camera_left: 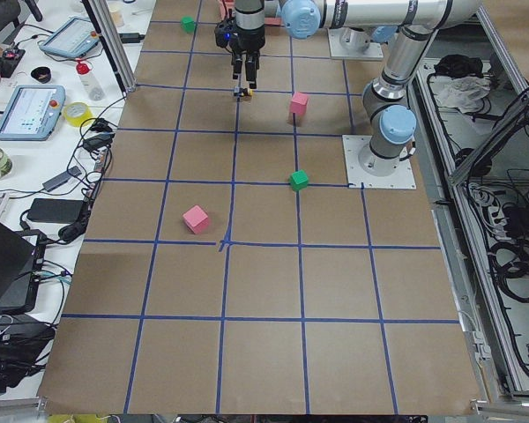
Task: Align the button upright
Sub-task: 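Raise the right gripper away from the button switch toward the tray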
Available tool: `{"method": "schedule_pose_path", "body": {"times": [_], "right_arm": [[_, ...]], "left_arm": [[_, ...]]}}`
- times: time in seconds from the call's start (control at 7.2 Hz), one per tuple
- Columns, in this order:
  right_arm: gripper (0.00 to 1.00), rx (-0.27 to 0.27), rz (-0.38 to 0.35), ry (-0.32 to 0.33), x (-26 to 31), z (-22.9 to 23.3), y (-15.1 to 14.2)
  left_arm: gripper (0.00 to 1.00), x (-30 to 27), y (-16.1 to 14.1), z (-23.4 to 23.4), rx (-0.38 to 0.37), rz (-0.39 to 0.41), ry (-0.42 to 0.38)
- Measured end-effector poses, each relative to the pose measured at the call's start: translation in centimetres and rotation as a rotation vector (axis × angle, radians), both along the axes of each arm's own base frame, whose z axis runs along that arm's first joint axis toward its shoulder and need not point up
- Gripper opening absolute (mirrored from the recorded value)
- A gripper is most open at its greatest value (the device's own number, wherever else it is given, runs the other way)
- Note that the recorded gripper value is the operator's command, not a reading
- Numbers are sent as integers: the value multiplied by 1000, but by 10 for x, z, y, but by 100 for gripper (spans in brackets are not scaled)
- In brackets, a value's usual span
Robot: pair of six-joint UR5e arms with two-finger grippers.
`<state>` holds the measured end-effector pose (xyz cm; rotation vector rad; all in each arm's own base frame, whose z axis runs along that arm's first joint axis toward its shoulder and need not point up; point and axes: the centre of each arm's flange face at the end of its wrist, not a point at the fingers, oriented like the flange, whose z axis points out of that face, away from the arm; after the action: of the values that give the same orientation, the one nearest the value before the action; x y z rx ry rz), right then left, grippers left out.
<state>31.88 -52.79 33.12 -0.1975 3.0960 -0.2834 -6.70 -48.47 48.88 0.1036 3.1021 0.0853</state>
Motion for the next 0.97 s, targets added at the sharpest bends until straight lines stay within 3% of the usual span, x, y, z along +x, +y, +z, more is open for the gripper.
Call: {"method": "schedule_pose_path", "body": {"times": [0.28,0.56,0.97], "right_arm": [[100,53,-1,44,-90,95,30],[100,20,-17,57,-122,159,71],[100,47,-18,66,-128,190,86]], "left_arm": [[100,0,0,0,-1,0,0],[100,1,0,1,-1,0,0],[100,1,-1,1,-5,0,-1]]}}
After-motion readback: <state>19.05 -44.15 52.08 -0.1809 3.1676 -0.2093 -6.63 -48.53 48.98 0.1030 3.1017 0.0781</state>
